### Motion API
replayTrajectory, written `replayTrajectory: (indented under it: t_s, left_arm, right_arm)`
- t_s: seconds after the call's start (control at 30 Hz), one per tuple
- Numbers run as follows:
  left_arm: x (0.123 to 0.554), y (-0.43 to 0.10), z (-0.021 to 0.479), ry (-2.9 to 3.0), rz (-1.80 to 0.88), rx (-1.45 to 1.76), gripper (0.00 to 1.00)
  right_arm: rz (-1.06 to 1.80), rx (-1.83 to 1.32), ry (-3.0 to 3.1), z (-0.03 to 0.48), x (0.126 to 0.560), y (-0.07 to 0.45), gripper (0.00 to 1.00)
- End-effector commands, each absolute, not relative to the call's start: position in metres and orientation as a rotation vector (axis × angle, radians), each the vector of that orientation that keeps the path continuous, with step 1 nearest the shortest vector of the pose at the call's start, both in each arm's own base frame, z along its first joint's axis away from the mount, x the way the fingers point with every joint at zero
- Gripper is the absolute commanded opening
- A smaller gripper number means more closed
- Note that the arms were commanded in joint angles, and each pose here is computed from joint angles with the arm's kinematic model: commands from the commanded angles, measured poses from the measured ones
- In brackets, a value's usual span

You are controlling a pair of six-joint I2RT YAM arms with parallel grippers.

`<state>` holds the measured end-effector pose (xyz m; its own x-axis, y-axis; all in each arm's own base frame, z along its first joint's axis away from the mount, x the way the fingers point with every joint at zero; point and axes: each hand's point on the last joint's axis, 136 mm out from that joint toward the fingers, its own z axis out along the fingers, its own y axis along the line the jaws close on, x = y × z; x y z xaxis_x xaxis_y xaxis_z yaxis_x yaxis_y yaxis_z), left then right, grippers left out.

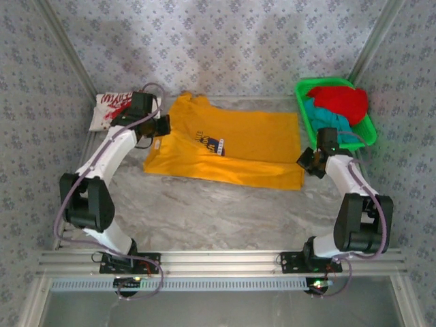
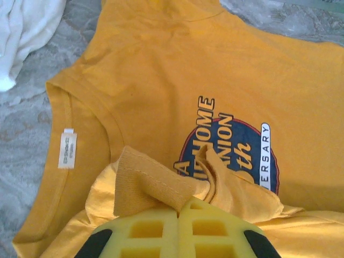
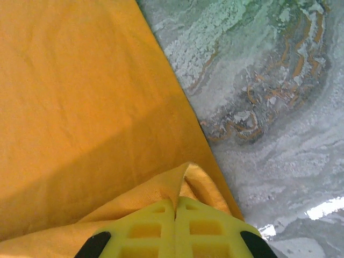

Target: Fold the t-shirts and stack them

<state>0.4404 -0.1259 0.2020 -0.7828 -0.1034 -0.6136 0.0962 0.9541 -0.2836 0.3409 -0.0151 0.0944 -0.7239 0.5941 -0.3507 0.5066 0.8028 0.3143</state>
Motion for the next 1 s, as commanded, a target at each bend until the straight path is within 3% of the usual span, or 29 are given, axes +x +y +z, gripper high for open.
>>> replayTrajectory:
  t_s: [0.0,0.03,0.1,0.2,0.33,0.43,0.67,0.97]
  left_arm:
    - [0.458,-0.126,0.206,2.426,-0.367,0.053,0.00]
    - [0.464,-0.127,0.204,2.430,-0.360,0.059,0.00]
    - [0.477,-0.130,0.203,2.431,-0.351,0.080,0.34]
    - [0.488,-0.137,0.220,2.407,-0.374,0.067,0.56]
    - [0.471,-0.145,0.259,2.298,-0.333,0.073,0.60]
    - [0.441,-0.140,0.255,2.271,-0.317,0.013,0.62]
    - [0.384,-0.110,0.166,2.403,-0.268,-0.152,0.53]
    - [0.387,-0.105,0.101,2.543,-0.281,-0.248,0.51]
  right_arm:
    - [0.251,0.839,2.522,0.097,0.355,-0.022,0.01]
    - [0.253,0.842,2.521,0.095,0.357,-0.023,0.02]
    - [0.256,0.846,2.527,0.097,0.362,-0.023,0.14]
    - [0.263,0.847,2.509,0.109,0.367,-0.025,0.26]
    - [0.273,0.791,2.463,0.136,0.361,-0.021,0.35]
    - [0.307,0.726,2.419,0.148,0.346,-0.009,0.39]
    - [0.401,0.703,2.497,0.107,0.316,0.021,0.38]
    - [0.392,0.795,2.587,0.064,0.341,0.018,0.36]
